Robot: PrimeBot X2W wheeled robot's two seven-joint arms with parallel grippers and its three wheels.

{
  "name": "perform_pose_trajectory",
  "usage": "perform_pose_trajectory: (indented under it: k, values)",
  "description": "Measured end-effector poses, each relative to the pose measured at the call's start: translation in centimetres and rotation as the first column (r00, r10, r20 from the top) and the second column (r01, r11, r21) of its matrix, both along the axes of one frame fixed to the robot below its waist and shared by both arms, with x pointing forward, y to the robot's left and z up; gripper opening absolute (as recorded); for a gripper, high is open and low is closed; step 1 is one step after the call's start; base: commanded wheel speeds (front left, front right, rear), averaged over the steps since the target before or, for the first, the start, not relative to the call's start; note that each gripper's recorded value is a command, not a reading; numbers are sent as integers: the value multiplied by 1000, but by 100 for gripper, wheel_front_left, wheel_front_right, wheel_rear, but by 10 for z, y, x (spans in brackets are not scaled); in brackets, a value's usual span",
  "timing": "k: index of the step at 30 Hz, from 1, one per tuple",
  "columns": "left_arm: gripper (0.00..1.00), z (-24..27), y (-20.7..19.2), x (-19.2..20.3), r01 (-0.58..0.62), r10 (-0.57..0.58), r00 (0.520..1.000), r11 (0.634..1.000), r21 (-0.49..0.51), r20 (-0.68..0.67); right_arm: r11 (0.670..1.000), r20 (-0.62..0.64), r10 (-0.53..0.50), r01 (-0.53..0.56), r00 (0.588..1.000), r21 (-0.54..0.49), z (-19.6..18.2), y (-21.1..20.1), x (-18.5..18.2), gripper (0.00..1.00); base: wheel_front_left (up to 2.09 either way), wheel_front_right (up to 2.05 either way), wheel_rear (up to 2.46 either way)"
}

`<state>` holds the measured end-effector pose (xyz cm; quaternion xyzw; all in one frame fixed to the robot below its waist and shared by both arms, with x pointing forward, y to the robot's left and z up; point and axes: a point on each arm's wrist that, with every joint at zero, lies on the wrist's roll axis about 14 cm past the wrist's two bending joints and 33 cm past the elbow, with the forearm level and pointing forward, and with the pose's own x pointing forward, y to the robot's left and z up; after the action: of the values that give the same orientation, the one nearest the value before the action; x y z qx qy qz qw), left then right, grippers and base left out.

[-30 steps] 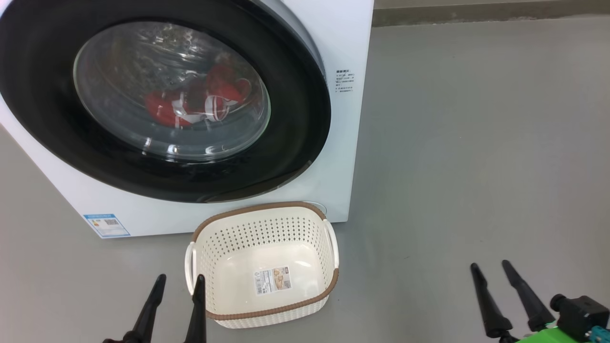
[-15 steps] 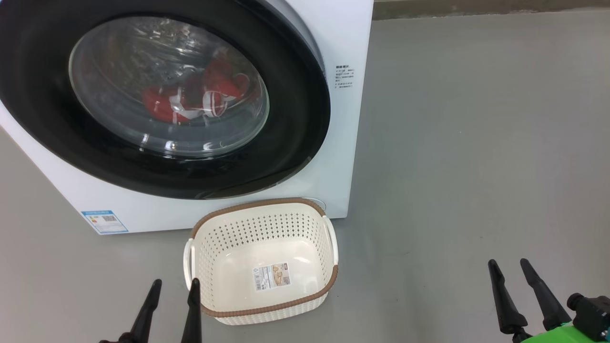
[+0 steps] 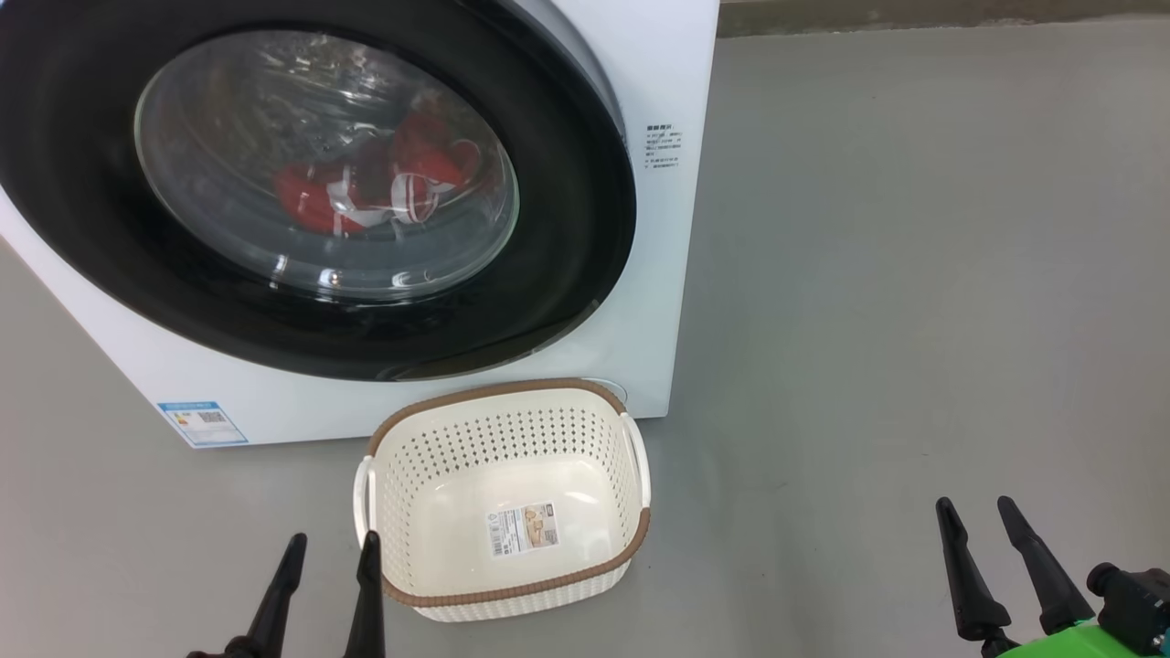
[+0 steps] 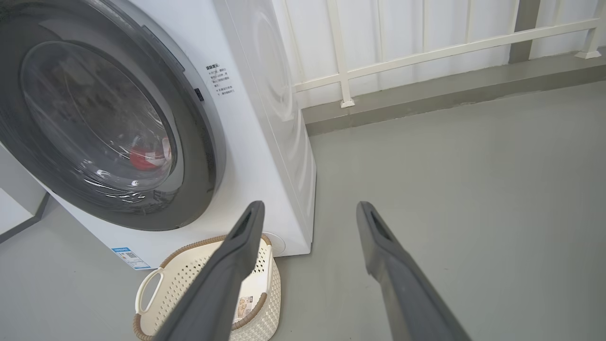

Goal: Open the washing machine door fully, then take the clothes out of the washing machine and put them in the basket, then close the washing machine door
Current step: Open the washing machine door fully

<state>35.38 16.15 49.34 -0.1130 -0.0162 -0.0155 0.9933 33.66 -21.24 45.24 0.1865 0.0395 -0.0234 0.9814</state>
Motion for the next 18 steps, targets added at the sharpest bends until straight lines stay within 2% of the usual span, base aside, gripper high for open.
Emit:
perform_pose_trajectory:
  k: [2, 4, 5, 6, 10, 18]
  values:
    - [100, -1, 0, 0, -1, 1, 1000, 1000, 0, -2, 1000, 0, 0, 0, 1000, 9, 0, 1, 1, 100, 0, 0, 0]
    - [100, -1, 0, 0, -1, 1, 1000, 1000, 0, -4, 1000, 2, 1, -1, 1000, 28, 0, 5, 2, 41, 0, 0, 0]
    - [100, -2, 0, 1, -1, 1, 1000, 1000, 0, -5, 999, 4, 7, -7, 1000, 35, 0, 7, 2, 17, 0, 0, 0]
    - [100, -2, 0, 1, -1, 1, 1000, 1000, 0, -6, 999, 7, 12, -13, 1000, 51, 1, 10, 4, 0, 0, 0, 0]
    - [100, -2, -2, 3, 3, -3, 1000, 1000, -4, -6, 994, 39, 19, -24, 999, 108, 10, 18, 15, 0, 0, 0, 0]
    - [100, 1, -10, 9, 23, -23, 1000, 1000, -10, 1, 966, 208, 59, -109, 976, 235, 64, 41, 69, 0, 0, 0, 0]
